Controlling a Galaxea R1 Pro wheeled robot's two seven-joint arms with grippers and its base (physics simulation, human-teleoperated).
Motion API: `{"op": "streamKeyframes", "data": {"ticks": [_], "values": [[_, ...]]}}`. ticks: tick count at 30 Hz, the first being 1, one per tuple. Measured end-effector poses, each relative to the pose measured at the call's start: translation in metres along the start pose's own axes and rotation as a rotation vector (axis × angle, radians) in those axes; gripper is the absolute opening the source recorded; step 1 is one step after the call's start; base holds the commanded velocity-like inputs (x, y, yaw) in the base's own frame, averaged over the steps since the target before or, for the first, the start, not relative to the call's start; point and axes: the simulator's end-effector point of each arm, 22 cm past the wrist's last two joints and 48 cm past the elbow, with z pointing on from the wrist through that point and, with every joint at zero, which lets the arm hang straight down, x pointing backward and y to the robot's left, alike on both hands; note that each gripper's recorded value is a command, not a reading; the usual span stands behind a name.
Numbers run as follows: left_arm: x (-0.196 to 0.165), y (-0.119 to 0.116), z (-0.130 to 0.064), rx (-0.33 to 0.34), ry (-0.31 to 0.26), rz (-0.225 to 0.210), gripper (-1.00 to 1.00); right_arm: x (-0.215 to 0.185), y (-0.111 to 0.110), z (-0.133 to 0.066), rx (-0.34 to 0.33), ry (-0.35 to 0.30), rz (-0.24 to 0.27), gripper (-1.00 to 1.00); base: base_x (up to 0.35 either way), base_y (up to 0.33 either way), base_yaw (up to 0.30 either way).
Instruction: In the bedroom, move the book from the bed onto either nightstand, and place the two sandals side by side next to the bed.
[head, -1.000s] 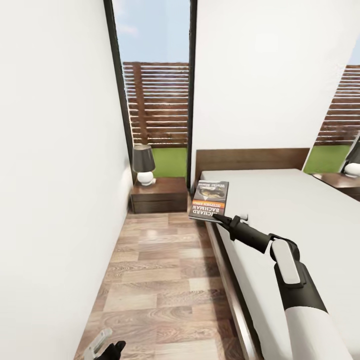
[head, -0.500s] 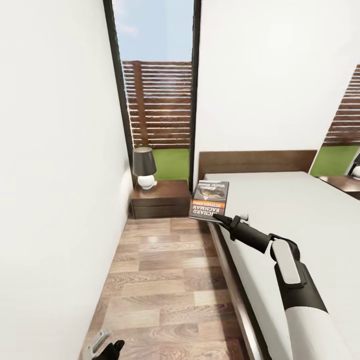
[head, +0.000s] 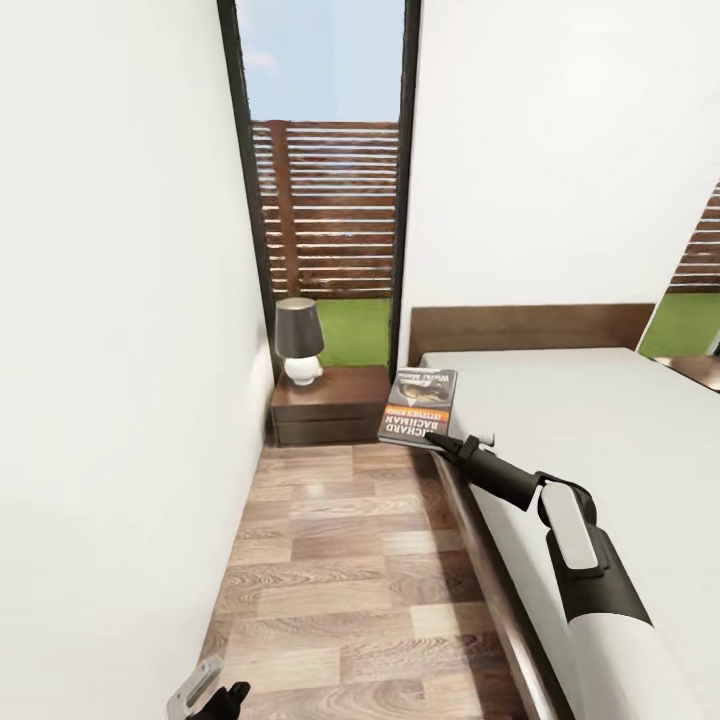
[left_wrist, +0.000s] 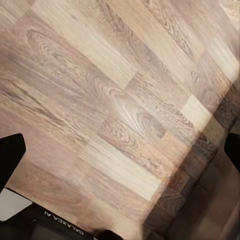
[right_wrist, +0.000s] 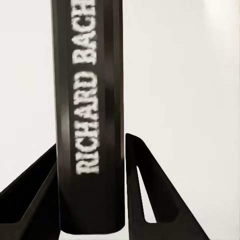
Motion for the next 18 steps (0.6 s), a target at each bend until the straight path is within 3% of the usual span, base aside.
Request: {"op": "streamKeyframes", "data": {"ticks": [10, 14, 15, 16, 18], "values": [[0.001, 0.0, 0.0, -0.001, 0.001, 0.002, 1.0, 0.004, -0.007, 0.001, 0.01, 0.005, 0.017, -1.0, 0.326, 0.008, 0.0], [0.001, 0.0, 0.0, -0.001, 0.001, 0.002, 1.0, 0.015, -0.029, 0.004, 0.04, 0.025, 0.072, -1.0, 0.329, 0.001, 0.0], [0.001, 0.0, 0.0, -0.001, 0.001, 0.002, 1.0, 0.022, -0.043, 0.005, 0.057, 0.039, 0.113, -1.0, 0.329, 0.0, 0.0], [0.001, 0.0, 0.0, -0.001, 0.002, 0.002, 1.0, 0.026, -0.052, 0.005, 0.079, 0.047, 0.121, -1.0, 0.329, 0.0, 0.0], [0.001, 0.0, 0.0, -0.001, 0.001, 0.002, 1.0, 0.03, -0.057, 0.007, 0.071, 0.053, 0.161, -1.0, 0.329, 0.0, 0.0]]}}
